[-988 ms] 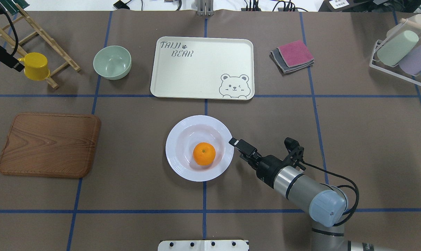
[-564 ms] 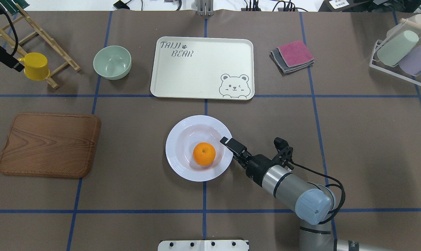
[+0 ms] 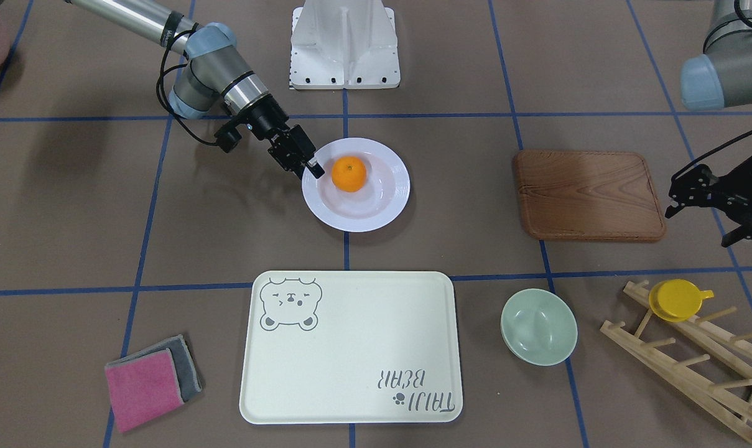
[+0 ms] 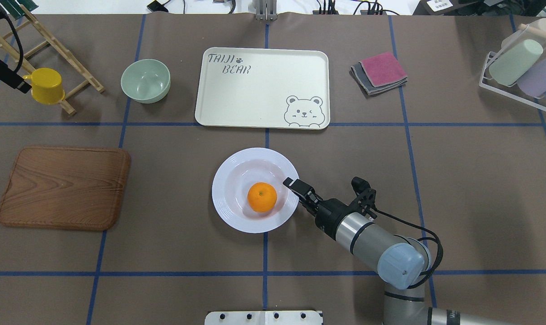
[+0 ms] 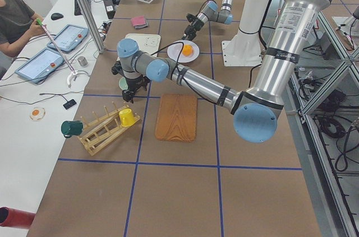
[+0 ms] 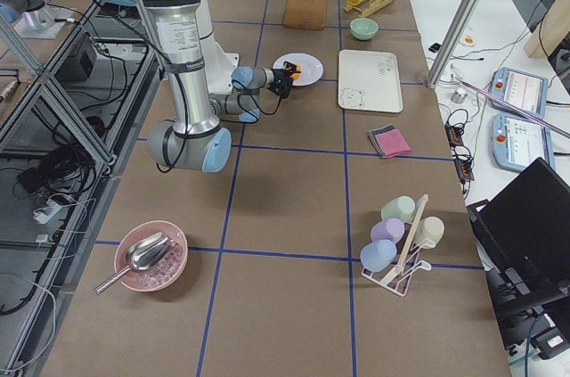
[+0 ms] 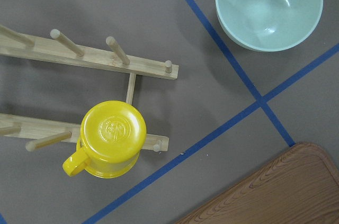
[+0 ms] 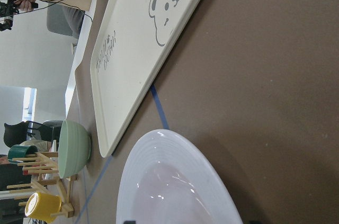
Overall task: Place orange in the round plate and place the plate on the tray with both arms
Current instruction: 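Slide the plate with the right gripper farther away onto the cream tray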
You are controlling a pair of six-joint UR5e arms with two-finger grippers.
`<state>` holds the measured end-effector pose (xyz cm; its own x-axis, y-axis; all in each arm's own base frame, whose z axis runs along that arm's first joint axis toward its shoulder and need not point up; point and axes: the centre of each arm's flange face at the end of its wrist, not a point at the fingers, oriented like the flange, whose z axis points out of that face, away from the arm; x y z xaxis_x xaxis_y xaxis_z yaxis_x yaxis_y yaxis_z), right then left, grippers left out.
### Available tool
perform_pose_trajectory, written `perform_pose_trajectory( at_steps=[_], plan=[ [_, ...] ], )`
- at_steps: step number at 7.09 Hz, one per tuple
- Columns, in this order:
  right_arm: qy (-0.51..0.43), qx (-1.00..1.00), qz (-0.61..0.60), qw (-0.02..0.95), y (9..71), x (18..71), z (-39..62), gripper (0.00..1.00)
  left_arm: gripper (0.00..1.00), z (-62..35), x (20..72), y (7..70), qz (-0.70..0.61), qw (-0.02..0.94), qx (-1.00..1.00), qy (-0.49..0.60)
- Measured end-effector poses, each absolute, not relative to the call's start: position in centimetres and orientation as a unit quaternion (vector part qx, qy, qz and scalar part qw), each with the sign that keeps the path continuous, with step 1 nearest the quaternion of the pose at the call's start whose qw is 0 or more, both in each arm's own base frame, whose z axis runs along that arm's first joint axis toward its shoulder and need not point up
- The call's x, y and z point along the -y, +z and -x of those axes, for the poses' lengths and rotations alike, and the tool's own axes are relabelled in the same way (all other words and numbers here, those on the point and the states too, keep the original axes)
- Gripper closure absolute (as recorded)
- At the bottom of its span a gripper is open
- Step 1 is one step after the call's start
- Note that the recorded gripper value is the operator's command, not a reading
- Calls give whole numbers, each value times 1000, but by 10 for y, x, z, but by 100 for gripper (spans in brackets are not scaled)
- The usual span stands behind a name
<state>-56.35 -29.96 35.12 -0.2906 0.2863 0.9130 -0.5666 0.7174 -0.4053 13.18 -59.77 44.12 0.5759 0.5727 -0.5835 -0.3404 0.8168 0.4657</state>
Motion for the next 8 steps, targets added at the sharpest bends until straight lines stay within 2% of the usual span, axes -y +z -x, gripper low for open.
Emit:
perform_pose_trajectory(
  at_steps=[5, 8],
  plan=[
    [380, 727, -114, 561, 331, 306, 555, 100, 0, -132, 598, 440, -154, 874, -380, 260],
    [435, 731, -147, 506, 299, 376, 528, 100, 0, -131, 595, 436, -157, 873, -381, 262]
  ],
)
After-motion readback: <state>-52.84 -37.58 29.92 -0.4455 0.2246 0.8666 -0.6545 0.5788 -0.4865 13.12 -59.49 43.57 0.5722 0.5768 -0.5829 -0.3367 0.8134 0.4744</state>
